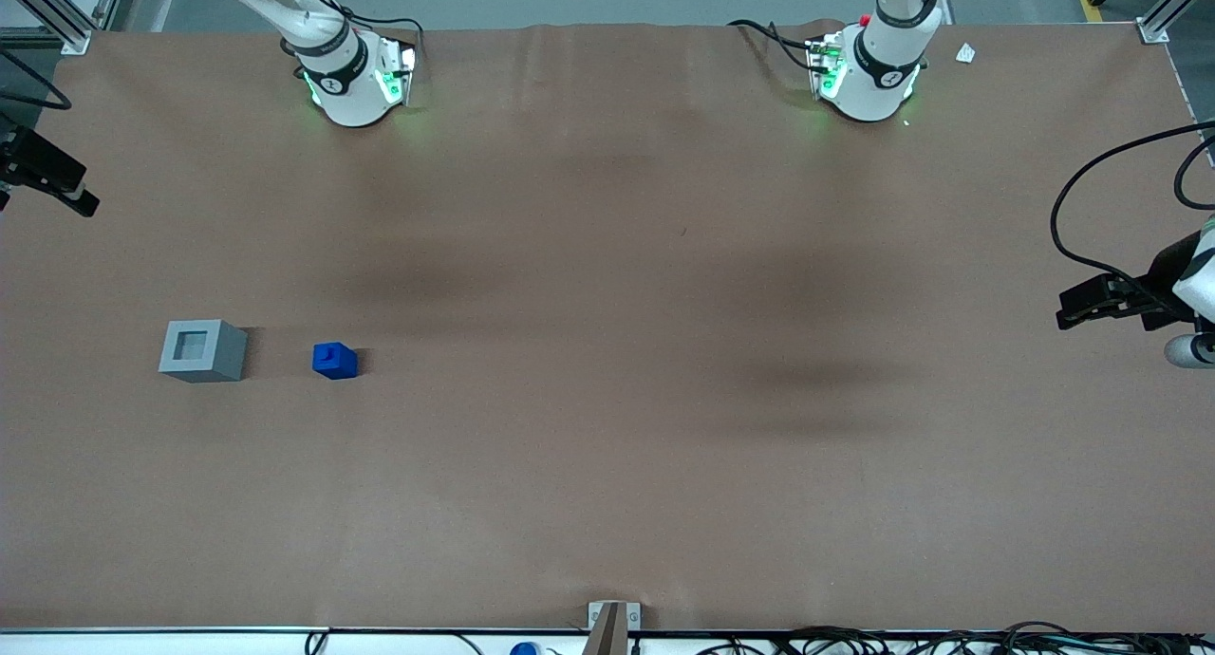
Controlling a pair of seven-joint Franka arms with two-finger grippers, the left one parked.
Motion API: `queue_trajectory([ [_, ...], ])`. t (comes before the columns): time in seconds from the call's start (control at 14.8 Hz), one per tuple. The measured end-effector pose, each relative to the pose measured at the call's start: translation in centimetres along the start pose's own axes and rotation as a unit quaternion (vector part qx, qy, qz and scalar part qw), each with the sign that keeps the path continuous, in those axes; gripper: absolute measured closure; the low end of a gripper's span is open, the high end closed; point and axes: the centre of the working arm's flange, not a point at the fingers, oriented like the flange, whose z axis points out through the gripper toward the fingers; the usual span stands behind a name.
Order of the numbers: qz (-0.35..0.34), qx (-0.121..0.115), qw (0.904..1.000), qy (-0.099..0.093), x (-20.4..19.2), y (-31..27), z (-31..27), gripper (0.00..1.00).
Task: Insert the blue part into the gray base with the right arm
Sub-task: 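Move the right gripper out over the blue block and gray base, then lower the open right gripper around the blue block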
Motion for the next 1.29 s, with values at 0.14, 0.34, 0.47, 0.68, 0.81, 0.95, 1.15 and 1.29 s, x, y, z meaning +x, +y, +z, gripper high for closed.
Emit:
queue_trajectory([
  [0.14, -0.001, 0.0, 1.0, -0.001, 0.0, -0.1, 0.0, 0.0],
  [0.34, -0.003, 0.0, 1.0, 0.0, 0.0, -0.4, 0.0, 0.0],
  [0.47, -0.005, 0.0, 1.0, -0.003, -0.1, -0.6, 0.0, 0.0],
  [0.68, -0.007, 0.0, 0.9999, -0.016, 0.0, -0.8, 0.9, 0.0],
  [0.81, -0.012, 0.0, 0.9995, -0.028, 0.4, -1.4, 2.3, 0.0],
  [0.95, -0.02, -0.001, 0.9987, -0.046, 1.2, -2.3, 4.4, 0.0],
  [1.15, -0.027, -0.001, 0.9978, -0.061, 3.0, -3.3, 8.5, 0.0],
  [1.29, -0.03, -0.001, 0.9976, -0.063, 4.0, -3.8, 11.6, 0.0],
])
